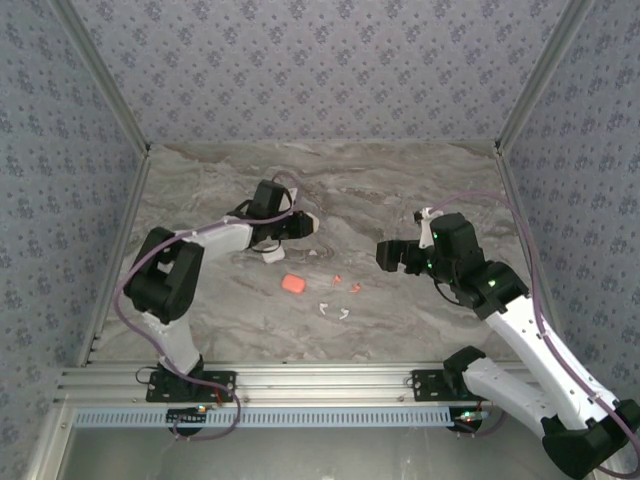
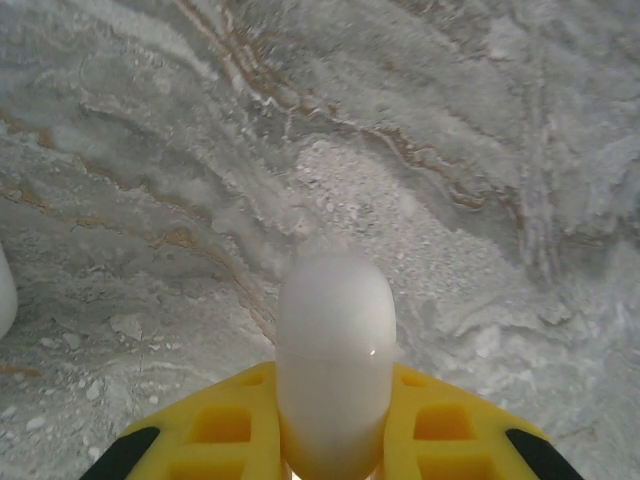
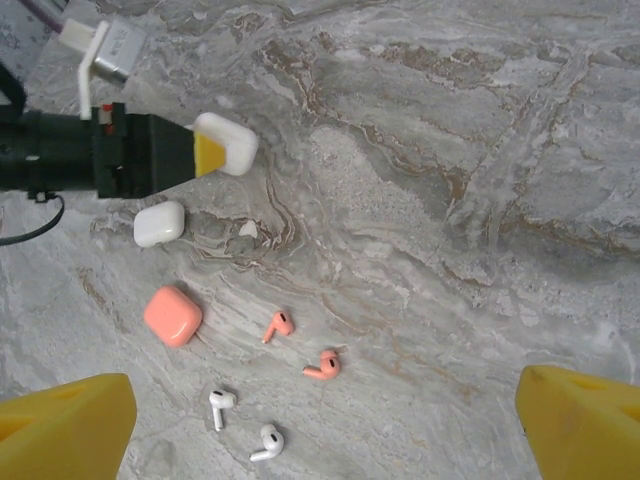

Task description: Insert the wireless bluetooth earbuds into the charging case

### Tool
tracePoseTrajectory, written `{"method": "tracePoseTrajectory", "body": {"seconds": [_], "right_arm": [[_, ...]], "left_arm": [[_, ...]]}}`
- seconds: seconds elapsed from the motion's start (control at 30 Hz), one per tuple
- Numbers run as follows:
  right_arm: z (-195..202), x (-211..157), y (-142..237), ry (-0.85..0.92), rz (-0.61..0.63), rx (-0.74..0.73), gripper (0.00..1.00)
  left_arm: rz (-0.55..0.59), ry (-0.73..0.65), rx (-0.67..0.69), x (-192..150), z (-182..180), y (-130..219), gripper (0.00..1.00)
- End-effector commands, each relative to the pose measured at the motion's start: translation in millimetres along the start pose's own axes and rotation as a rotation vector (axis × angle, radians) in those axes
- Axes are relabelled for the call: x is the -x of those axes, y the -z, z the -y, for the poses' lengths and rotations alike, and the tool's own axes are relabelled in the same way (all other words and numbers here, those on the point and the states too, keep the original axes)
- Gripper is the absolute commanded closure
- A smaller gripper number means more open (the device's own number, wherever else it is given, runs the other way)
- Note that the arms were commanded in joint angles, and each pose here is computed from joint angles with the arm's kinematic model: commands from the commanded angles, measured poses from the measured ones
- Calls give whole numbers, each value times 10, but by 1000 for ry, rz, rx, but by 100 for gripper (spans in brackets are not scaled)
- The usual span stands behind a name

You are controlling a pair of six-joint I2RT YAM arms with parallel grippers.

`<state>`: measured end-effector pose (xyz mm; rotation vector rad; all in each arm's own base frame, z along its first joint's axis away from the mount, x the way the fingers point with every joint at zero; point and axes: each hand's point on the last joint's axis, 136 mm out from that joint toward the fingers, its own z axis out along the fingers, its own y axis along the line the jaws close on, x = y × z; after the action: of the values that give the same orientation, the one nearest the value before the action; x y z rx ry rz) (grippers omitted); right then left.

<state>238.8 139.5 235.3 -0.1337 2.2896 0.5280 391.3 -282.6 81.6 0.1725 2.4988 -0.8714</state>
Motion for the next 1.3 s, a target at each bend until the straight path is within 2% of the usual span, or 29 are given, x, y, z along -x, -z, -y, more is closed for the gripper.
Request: {"method": "tracePoseTrajectory", "body": {"seconds": [0.0, 0.3, 0.37, 0.47, 0.57, 0.77, 0.87, 0.97, 1.1, 1.27], "right_arm": [[14, -50, 37, -27, -3, 8, 0], [24, -121, 32, -32, -21, 13, 0], [32, -121, 34, -33, -21, 11, 0], [38, -139, 28, -32, -26, 9, 0], [43, -145, 21, -34, -28, 8, 0], [43, -161, -2, -39, -34, 11, 0], [18, -177, -24, -35, -40, 27, 1], [11, -195, -62, -40, -50, 32, 6], [-4, -251, -143, -34, -78, 20, 9], [-151, -350, -297, 28, -125, 22, 9]], "left_arm": [[-19, 34, 18, 105, -14, -89, 100], [-32, 72, 79, 177, -185, -348, 98], [-35, 75, 91, 176, -211, -368, 91], [-46, 63, 111, 171, -242, -378, 74], [-49, 41, 148, 195, -279, -341, 62], [-35, -15, 211, 303, -295, -207, 52], [-10, -49, 230, 397, -255, -89, 50], [43, -94, 210, 507, -122, 96, 47], [172, -155, 198, 654, 65, 523, 44], [331, -180, 249, 623, 52, 1092, 39]]}}
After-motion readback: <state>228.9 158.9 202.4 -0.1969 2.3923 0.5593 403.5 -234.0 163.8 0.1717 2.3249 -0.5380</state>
